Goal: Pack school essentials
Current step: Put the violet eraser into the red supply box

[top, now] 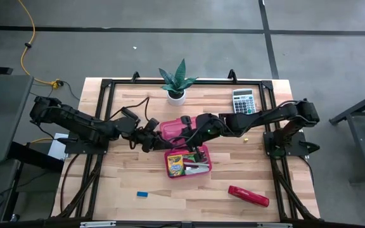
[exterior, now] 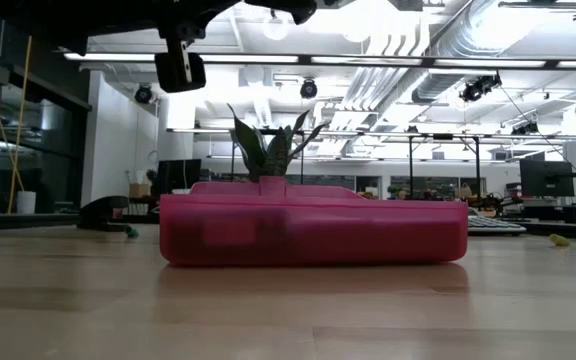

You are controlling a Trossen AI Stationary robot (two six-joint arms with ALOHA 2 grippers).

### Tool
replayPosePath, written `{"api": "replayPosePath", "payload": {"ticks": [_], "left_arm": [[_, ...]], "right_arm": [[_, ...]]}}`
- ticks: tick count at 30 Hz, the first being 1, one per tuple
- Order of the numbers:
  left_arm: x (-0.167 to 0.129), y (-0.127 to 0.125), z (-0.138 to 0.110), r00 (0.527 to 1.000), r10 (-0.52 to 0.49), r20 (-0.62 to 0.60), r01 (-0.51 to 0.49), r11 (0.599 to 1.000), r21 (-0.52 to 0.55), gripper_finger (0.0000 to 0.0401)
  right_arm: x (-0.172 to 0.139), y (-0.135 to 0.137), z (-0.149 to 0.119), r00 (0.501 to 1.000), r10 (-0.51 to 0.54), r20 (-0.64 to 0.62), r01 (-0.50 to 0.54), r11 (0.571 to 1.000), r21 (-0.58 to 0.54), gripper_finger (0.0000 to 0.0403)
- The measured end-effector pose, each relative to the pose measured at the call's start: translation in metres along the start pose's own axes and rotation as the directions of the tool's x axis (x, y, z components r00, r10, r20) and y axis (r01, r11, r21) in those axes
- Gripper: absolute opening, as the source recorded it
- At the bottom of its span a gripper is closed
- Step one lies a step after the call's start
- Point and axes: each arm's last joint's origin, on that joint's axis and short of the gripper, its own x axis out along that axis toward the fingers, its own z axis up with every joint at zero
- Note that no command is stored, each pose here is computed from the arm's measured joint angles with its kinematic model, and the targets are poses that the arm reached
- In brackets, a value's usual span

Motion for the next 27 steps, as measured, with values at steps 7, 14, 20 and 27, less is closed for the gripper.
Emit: {"api": "replayPosePath", "payload": {"ticks": [7, 14, 20, 27], "left_arm": [[0.0, 0.0, 0.0, 1.0, -0.001, -0.001, 0.001, 1.0, 0.002, 0.0061], [0.0, 0.0, 0.0, 1.0, -0.004, -0.008, 0.004, 1.0, 0.002, 0.0061], [0.0, 0.0, 0.0, 1.0, 0.0, -0.008, 0.0, 1.0, 0.008, 0.0061], [-0.004, 0.007, 0.011, 0.999, 0.034, -0.014, -0.033, 0.997, 0.064, 0.0107]], "right_arm": [[0.0, 0.001, 0.0, 1.0, 0.002, 0.004, -0.002, 1.0, 0.003, 0.007], [0.0, 0.002, 0.0, 0.999, 0.037, 0.015, -0.037, 0.999, 0.006, 0.0016], [0.0, 0.002, 0.0, 0.999, 0.044, 0.017, -0.045, 0.999, 0.026, 0.0009], [-0.012, 0.0, 0.0, 0.999, 0.045, -0.024, -0.044, 0.998, 0.036, 0.0003]]}}
